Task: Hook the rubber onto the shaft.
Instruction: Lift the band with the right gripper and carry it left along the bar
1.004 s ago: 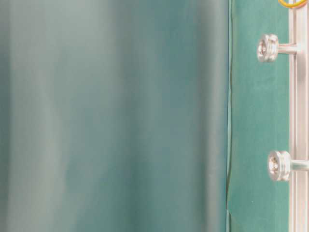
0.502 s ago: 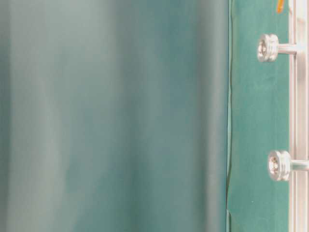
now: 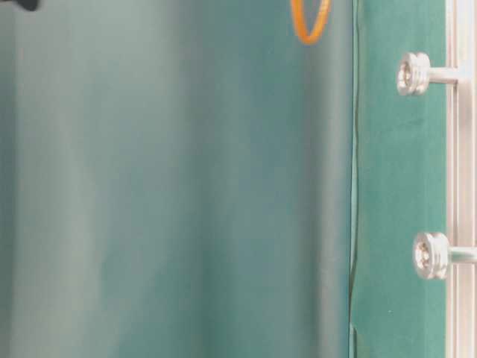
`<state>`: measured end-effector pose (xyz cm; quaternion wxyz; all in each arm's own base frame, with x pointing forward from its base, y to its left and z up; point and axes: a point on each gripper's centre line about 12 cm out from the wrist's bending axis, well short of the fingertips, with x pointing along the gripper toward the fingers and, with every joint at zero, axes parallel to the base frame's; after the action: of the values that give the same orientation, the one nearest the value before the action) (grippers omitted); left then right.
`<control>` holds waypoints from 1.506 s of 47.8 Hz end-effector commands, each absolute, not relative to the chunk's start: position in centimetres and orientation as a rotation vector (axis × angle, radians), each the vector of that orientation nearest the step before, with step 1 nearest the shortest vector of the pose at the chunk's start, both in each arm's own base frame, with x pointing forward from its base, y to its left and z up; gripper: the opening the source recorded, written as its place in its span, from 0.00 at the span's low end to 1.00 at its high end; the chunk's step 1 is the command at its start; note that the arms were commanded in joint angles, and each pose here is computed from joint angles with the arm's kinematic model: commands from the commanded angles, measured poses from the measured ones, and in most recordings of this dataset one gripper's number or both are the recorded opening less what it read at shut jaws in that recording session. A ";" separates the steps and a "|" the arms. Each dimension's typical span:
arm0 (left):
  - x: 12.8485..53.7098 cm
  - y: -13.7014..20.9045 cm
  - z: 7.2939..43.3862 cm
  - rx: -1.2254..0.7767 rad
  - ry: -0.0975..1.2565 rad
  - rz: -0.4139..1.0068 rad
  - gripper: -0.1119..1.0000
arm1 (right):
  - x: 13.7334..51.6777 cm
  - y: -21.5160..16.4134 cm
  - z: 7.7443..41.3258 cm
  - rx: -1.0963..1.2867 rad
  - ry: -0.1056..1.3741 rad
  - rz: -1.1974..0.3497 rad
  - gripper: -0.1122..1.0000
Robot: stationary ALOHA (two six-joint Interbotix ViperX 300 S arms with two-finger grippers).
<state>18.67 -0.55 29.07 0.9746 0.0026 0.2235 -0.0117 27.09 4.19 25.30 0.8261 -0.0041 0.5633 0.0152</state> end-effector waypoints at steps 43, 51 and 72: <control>19.0 -0.6 30.2 0.006 0.419 -0.025 0.10 | 28.8 4.5 28.5 -0.006 1.172 0.030 0.14; 19.0 -0.6 30.2 0.008 0.417 -0.026 0.10 | 30.7 4.8 28.4 -0.012 1.173 0.029 0.14; 19.1 -0.6 30.4 0.008 0.403 -0.027 0.10 | 35.3 5.0 28.7 -0.043 1.152 0.008 0.15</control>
<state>18.76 -0.56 29.31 0.9766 0.0024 0.2145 -0.0119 34.49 5.03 27.26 0.8251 -0.0208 0.5646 0.0056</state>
